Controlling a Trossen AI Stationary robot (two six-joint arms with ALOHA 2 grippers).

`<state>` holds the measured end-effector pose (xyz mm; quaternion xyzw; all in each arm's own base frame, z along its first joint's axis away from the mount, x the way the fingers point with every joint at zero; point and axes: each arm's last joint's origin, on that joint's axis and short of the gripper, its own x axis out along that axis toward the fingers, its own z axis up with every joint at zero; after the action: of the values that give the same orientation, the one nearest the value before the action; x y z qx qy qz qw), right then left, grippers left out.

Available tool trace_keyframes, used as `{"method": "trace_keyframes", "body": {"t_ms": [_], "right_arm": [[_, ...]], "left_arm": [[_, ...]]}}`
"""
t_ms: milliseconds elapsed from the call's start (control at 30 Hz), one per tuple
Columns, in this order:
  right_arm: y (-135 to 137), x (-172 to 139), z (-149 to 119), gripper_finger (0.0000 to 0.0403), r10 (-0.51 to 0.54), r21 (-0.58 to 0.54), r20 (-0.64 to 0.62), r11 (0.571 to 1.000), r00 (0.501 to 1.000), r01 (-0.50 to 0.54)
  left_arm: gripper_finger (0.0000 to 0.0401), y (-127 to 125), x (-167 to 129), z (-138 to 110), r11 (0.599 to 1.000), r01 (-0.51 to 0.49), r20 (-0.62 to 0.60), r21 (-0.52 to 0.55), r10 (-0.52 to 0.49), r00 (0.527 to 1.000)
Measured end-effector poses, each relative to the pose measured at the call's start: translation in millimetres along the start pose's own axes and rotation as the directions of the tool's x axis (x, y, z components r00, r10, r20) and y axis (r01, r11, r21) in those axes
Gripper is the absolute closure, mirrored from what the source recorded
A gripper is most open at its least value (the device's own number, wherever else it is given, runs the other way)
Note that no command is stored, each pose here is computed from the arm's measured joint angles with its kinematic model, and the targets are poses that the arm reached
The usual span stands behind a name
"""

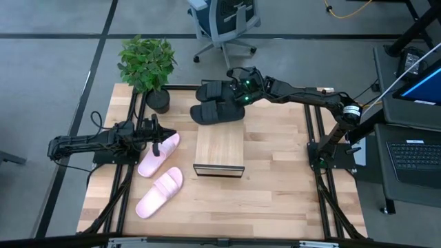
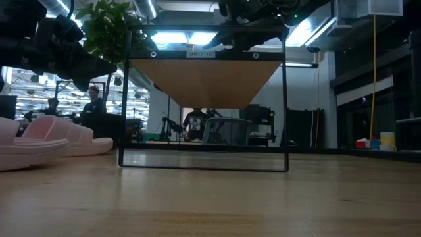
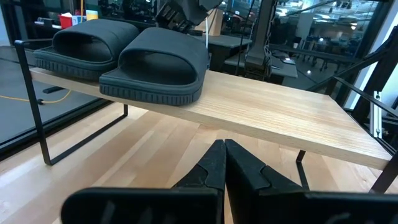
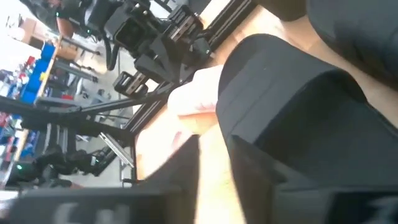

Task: Pick and place slides into the shelf
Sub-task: Put the top pink slide on the shelf

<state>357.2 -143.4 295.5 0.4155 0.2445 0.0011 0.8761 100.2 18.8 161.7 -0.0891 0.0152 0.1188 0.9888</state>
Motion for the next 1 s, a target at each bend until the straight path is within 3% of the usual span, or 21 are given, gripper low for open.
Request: {"method": "trace_keyframes", "body": {"t_ms": [100,167,367,633,1000], "right_arm": [[4.6,-5.3,1.3,0.0375,-0.005,-0.082,0.022,0.997,1.000,0.006],[10.0,-11.5,3.3,0.0393,-0.018,-0.151,0.058,0.988,0.998,0.026],[34.2,-26.1,1.0,0.0398,0.002,-0.310,0.108,0.950,0.994,0.032],[67.0,-9.2,-25.7,0.0399,-0.058,-0.592,0.115,0.798,0.992,0.116],[79.8,2.2,-51.6,0.0401,-0.170,-0.638,0.063,0.751,0.984,0.170]], "left_arm": [[0.0401,0.0,0.0,0.0,1.000,0.000,0.000,-0.005,0.000,1.000],[0.0401,0.0,0.0,0.0,1.000,0.000,0.000,-0.006,0.000,1.000],[0.0401,0.0,0.0,0.0,1.000,0.000,0.000,-0.007,0.000,1.000],[0.0401,0.0,0.0,0.0,1.000,0.000,0.000,-0.008,0.000,1.000],[0.0401,1.7,-0.2,3.1,0.996,-0.069,0.042,-0.061,0.071,0.997]]}}
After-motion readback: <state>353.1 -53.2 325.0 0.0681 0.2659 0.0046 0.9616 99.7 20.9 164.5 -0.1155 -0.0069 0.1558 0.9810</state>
